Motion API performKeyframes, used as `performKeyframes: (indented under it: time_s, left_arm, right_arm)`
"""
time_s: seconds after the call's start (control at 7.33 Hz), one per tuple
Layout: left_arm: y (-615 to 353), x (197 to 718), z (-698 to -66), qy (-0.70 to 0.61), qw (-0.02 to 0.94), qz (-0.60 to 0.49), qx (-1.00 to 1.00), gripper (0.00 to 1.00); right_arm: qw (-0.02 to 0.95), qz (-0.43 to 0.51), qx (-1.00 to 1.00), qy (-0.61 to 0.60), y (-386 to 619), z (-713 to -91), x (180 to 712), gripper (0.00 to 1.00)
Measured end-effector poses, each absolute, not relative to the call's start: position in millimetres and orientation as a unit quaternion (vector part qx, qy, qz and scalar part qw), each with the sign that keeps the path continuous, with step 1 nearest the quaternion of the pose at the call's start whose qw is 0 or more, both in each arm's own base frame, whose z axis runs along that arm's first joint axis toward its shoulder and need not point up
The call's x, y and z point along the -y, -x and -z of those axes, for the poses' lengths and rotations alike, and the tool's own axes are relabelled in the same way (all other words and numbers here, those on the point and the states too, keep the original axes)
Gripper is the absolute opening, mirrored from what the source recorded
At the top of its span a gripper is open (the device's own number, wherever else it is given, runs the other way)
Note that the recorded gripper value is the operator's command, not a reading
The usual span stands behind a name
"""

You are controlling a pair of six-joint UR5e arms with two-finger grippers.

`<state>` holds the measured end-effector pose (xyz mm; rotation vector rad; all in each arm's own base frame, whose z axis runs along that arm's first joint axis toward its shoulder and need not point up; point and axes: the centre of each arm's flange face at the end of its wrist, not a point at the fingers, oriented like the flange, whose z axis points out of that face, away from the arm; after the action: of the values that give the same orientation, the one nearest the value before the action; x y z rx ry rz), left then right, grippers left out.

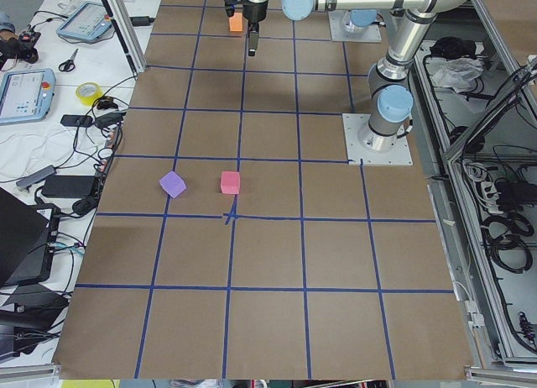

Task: Arrange blocks in a line
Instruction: 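Lower the right gripper onto the orange cube and close on it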

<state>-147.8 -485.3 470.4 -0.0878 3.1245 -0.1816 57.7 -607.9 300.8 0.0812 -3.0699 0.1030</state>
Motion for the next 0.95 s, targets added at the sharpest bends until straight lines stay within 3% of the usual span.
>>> performKeyframes:
  time_s: [0.95]
  left_arm:
    - [164, 482, -463, 0.015, 0.012, 0.048, -0.999, 1.0]
  right_arm:
    - [0.026, 0.003, 1.0, 0.013, -50, -237, 625, 1.0]
